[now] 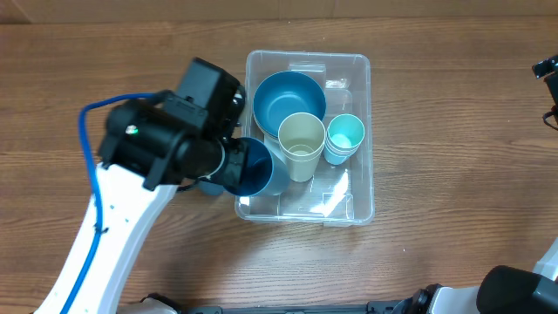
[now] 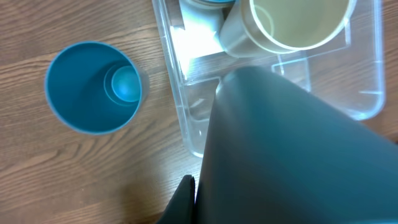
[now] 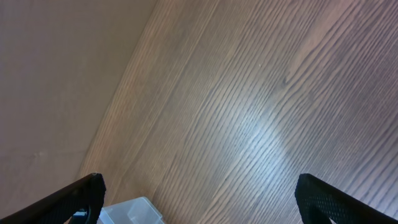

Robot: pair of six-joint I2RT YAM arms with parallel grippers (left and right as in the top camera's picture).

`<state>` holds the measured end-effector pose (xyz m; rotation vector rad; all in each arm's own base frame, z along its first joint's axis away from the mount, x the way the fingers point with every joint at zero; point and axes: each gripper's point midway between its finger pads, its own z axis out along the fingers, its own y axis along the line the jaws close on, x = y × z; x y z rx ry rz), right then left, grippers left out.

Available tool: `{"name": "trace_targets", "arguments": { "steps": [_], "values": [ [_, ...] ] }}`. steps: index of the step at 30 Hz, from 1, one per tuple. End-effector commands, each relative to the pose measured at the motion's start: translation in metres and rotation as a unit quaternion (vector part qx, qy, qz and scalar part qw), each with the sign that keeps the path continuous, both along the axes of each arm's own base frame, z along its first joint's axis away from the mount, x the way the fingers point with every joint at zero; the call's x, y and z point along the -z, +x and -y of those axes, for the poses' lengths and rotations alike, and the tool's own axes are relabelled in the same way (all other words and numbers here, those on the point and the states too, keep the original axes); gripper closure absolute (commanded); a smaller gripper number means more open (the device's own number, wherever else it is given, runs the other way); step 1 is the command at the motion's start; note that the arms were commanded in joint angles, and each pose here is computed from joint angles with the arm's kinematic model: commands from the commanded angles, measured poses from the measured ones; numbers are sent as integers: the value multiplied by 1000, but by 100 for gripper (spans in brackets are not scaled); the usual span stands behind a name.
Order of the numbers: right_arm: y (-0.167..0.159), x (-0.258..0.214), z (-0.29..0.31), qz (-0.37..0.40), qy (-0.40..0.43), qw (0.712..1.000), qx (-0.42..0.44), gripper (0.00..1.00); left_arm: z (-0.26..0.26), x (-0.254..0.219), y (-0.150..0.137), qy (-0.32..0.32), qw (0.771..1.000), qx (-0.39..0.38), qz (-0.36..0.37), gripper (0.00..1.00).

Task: Pack container
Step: 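Place the dark blue cup in the container's front section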

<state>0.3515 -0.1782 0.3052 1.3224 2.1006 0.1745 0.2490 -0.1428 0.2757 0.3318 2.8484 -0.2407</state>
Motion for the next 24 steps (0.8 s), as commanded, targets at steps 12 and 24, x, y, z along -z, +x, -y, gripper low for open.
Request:
{"name": "trace_targets", "arguments": {
  "steps": [12, 24],
  "values": [
    [-2, -5, 0, 7, -3, 1000, 3, 0, 12, 122, 28, 54, 997, -10, -47, 96],
    [-2, -5, 0, 7, -3, 1000, 3, 0, 36, 142, 30, 62, 997, 9, -51, 91]
  ]
}}
